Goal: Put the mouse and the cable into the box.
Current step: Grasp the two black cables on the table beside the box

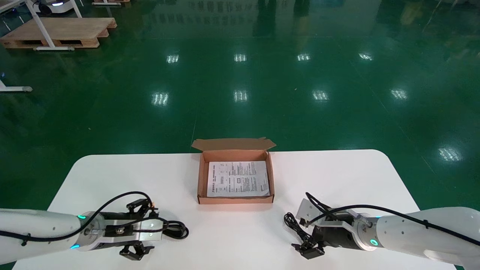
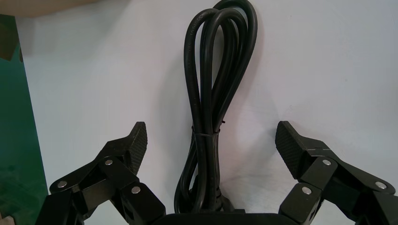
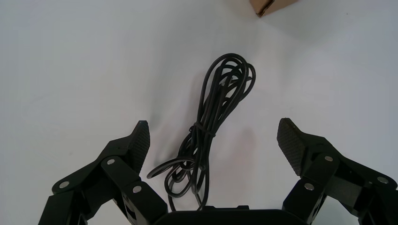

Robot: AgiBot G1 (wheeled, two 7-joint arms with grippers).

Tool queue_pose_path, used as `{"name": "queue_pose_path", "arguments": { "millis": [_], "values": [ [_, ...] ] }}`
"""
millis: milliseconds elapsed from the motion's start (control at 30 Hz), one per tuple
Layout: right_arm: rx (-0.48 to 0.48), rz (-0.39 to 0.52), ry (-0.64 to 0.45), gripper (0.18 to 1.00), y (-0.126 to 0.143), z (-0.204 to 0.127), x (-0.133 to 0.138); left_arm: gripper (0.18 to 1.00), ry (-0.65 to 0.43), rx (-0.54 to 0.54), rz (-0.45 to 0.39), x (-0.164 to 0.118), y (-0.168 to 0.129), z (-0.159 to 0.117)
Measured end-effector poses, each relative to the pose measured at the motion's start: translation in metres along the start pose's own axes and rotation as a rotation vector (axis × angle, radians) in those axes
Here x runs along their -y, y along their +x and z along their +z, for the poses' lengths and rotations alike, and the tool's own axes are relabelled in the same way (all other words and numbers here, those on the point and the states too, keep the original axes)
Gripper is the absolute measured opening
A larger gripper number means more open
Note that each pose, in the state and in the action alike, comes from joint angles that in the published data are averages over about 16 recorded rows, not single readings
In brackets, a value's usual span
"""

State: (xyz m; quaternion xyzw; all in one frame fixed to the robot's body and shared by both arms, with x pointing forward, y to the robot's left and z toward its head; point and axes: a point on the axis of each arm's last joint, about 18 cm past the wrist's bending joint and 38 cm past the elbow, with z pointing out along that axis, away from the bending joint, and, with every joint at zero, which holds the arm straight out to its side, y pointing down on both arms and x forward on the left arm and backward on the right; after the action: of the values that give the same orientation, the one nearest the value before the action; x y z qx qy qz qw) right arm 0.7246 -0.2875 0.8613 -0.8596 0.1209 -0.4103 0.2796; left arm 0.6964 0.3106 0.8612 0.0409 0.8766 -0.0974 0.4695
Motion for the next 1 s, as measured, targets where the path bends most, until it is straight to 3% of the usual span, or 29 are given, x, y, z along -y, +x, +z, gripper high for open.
{"name": "queue_pose_path", "arguments": {
  "millis": [567, 800, 1000],
  "values": [
    [0.000, 0.000, 0.003, 0.932, 0.0002, -0.0008, 0.0001, 0.917, 0.000, -0.001, -0.001, -0.0001, 0.0002, 0.0000],
    [0.001, 0.000, 0.004, 0.840, -0.0002, -0.0010, 0.0002, 0.802, 0.000, 0.000, -0.001, -0.0001, 0.0001, -0.0001],
    [0.002, 0.000, 0.005, 0.712, -0.0004, -0.0011, 0.0003, 0.669, 0.001, 0.000, -0.001, 0.0000, 0.0001, -0.0001]
  ]
}}
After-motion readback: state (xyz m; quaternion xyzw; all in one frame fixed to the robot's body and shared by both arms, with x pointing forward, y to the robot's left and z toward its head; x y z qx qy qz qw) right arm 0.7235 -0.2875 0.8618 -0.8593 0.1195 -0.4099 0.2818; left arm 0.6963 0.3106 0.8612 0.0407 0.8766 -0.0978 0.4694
